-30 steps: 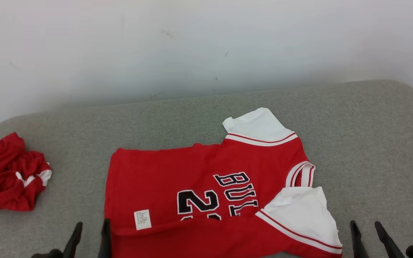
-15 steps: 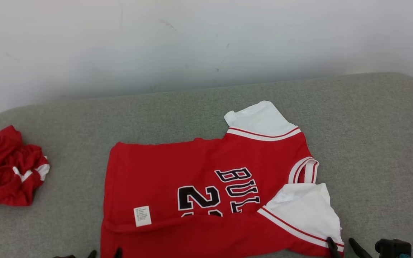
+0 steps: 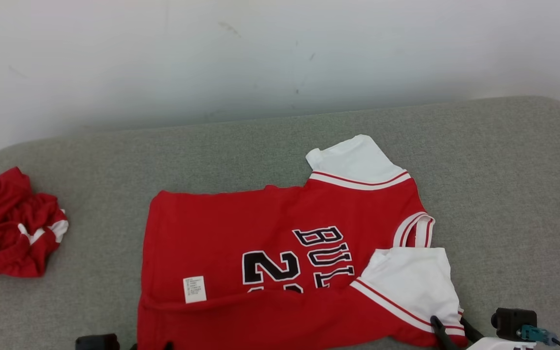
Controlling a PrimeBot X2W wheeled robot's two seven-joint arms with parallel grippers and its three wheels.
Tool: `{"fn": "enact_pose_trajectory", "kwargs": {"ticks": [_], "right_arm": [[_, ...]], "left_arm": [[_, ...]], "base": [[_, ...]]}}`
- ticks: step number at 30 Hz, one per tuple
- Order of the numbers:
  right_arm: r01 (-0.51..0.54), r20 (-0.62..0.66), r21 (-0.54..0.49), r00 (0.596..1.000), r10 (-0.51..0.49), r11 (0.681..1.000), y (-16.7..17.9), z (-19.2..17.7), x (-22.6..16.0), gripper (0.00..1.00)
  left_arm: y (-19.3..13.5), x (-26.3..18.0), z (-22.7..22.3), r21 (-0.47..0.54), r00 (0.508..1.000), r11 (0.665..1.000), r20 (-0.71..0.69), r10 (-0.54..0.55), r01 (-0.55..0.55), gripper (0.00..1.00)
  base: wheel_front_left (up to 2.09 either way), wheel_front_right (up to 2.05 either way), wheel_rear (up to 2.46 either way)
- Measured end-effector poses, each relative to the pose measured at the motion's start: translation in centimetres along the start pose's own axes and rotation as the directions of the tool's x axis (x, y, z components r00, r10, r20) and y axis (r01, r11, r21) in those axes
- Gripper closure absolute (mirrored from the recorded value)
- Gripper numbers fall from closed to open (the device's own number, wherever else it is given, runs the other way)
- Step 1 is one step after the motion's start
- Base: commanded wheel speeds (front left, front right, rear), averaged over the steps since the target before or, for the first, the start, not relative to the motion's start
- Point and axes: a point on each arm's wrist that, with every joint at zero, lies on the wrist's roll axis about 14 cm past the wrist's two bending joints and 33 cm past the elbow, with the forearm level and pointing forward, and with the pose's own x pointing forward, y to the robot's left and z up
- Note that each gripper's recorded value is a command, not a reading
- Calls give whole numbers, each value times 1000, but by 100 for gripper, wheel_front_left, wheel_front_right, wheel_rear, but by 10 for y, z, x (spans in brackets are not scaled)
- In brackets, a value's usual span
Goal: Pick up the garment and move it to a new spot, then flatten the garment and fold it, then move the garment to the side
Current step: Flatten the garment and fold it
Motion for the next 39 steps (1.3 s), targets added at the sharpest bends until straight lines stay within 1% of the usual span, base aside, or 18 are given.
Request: {"fn": "enact_pose_trajectory", "kwargs": {"ticks": [1,2,3,4,5,12,16,20,23,30,36,39], "right_arm": [[-4,-1,1,1000,4,1000,1,0,0,54],[-10,-6,3,1000,10,1000,3,0,1,64],[-15,-7,3,1000,15,1000,5,0,1,84],[-21,-7,4,1000,21,1000,7,0,2,100],[-28,-7,6,1000,28,1000,10,0,2,100],[-45,24,28,999,45,999,13,7,0,100],[-53,37,21,998,53,998,10,14,-5,100],[-70,40,-12,997,70,998,8,26,-11,100],[-77,-8,-30,997,77,997,1,25,-21,100],[-69,-76,-33,995,66,997,-12,22,-36,100],[-56,-91,-8,994,55,998,-17,22,-46,100],[-53,-118,8,992,53,999,-17,17,-52,100]], "left_arm": [[0,0,-1,3,1000,1000,-10,0,0,0],[0,1,-1,2,1000,1000,-14,-1,1,9],[0,1,-2,0,1000,1000,-16,-2,2,39],[-1,1,-2,2,1000,1000,-17,-6,6,78],[-1,2,-1,3,1000,1000,-15,-7,7,100],[1,-2,4,11,1000,1000,-3,-13,13,100],[1,-7,11,16,1000,1000,12,-20,19,100],[0,-13,17,28,999,999,19,-27,27,100],[0,-22,9,39,999,999,-34,-32,34,100],[-4,-39,-4,50,992,998,-121,-41,47,100],[-3,-51,-8,38,988,999,-154,-31,37,100],[0,-58,-16,27,982,999,-189,-22,28,100]], "base": [[0,0,0],[0,0,0],[0,0,0],[0,0,0],[0,0,0],[0,0,0],[0,0,0],[0,0,0],[0,0,0],[0,0,0],[0,0,0],[0,0,0]]}}
